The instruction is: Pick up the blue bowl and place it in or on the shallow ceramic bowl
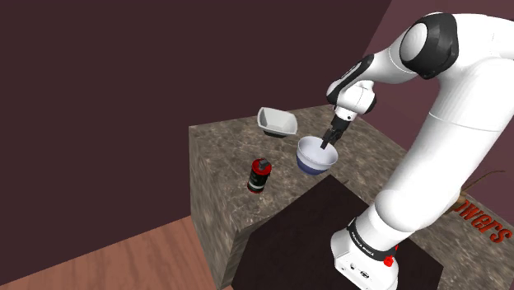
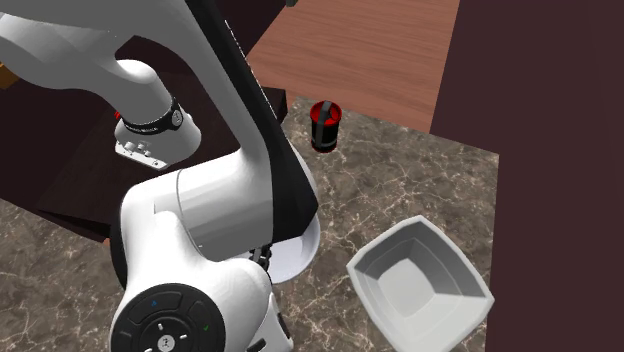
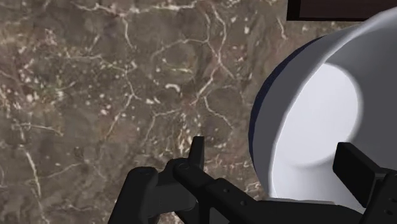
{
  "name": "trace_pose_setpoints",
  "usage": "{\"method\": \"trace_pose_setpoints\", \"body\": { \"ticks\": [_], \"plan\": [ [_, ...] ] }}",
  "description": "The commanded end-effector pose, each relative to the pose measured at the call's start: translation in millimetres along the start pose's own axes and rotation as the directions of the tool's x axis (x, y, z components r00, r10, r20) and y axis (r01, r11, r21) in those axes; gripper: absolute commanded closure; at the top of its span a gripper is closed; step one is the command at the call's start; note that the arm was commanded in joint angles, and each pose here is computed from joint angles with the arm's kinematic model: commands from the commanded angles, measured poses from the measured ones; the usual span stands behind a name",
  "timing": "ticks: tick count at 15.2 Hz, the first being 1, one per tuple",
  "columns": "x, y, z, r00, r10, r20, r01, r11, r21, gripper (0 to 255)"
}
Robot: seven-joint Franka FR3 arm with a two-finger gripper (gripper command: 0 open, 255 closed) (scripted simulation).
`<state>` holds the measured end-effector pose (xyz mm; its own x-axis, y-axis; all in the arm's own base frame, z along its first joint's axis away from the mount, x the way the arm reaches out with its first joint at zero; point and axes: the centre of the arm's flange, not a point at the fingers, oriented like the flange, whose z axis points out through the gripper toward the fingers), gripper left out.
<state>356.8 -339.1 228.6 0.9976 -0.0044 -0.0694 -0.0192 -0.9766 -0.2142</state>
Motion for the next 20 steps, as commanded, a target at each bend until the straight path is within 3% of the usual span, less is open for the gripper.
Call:
{"method": "trace_pose_setpoints", "body": {
  "ticks": [1,7,8,17,20],
  "plan": [
    [1,0,5,1.0,0.0,0.0,0.0,1.0,0.0,0],
    [1,0,5,1.0,0.0,0.0,0.0,1.0,0.0,0],
    [1,0,5,1.0,0.0,0.0,0.0,1.0,0.0,255],
    [1,0,5,1.0,0.0,0.0,0.0,1.0,0.0,255],
    [0,-3,-11,1.0,0.0,0.0,0.0,1.0,0.0,255]
  ]
}}
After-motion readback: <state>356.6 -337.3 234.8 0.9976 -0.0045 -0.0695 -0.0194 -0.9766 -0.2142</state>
